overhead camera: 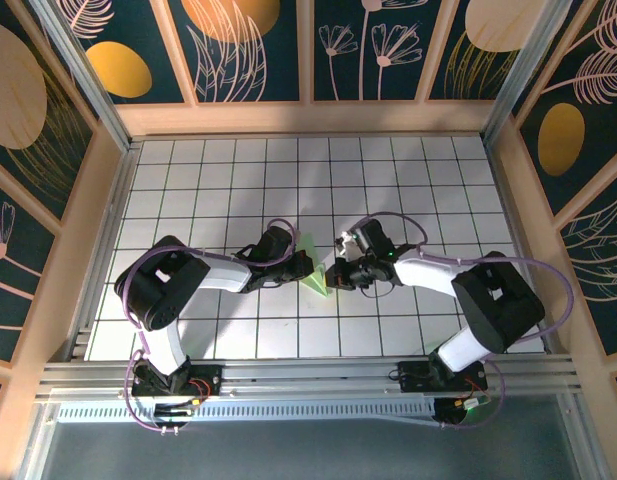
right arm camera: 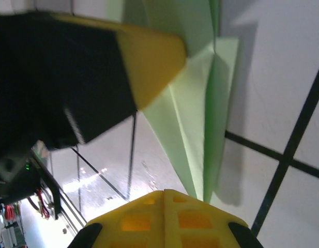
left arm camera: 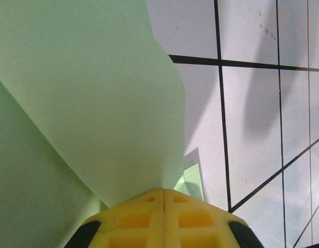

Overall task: Fold a paper plane with a square sheet of paper (fold left side to right side)
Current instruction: Fourth fold the wing at the center of the table.

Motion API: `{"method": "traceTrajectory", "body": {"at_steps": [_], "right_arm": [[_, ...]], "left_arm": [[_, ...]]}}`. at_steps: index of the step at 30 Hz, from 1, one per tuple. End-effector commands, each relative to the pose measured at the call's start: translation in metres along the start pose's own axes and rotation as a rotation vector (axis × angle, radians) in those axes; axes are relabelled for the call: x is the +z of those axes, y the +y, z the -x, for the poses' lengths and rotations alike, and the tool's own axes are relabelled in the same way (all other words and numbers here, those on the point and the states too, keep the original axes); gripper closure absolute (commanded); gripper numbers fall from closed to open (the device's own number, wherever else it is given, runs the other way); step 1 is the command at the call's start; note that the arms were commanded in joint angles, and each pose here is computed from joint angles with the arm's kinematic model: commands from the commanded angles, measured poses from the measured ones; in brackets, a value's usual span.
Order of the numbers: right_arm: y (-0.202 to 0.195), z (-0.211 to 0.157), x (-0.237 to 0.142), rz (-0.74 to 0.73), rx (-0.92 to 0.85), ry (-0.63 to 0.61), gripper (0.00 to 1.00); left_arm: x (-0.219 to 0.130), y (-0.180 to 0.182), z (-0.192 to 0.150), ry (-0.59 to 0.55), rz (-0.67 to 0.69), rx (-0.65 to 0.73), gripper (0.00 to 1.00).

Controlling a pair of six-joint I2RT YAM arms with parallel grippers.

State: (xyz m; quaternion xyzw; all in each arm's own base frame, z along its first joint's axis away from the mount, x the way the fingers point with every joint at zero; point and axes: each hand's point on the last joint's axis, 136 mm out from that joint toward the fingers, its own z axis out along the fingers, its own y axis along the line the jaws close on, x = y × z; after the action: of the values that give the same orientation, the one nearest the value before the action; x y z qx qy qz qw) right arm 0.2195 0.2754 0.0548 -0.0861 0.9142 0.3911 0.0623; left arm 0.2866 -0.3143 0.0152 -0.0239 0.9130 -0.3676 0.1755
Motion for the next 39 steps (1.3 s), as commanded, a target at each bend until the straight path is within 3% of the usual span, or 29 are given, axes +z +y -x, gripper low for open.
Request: {"method": "traceTrajectory", "body": {"at_steps": [1, 13, 25, 32, 39], "right_arm": [[0.017, 0.017, -0.001, 0.066, -0.053, -0.030, 1.00], [0.001, 0.015, 0.036, 0.058, -0.010, 0.026, 1.00], [-0.053, -0.015, 0.045, -0.145, 0.084, 0.108, 1.00], [-0.082, -0.031, 0.044, -0.284, 0.083, 0.160, 1.00], [-0.094, -0.041, 0.043, -0.335, 0.083, 0.200, 1.00]], "left_arm": [[-0.001, 0.021, -0.010, 0.024, 0.078, -0.015, 1.00], [-0.002, 0.021, -0.009, 0.018, 0.079, -0.020, 1.00], [-0.009, 0.004, 0.005, -0.028, 0.032, -0.042, 1.00], [-0.008, 0.021, 0.015, -0.061, 0.059, -0.069, 1.00], [-0.015, 0.039, 0.042, -0.112, 0.084, -0.068, 1.00]]}}
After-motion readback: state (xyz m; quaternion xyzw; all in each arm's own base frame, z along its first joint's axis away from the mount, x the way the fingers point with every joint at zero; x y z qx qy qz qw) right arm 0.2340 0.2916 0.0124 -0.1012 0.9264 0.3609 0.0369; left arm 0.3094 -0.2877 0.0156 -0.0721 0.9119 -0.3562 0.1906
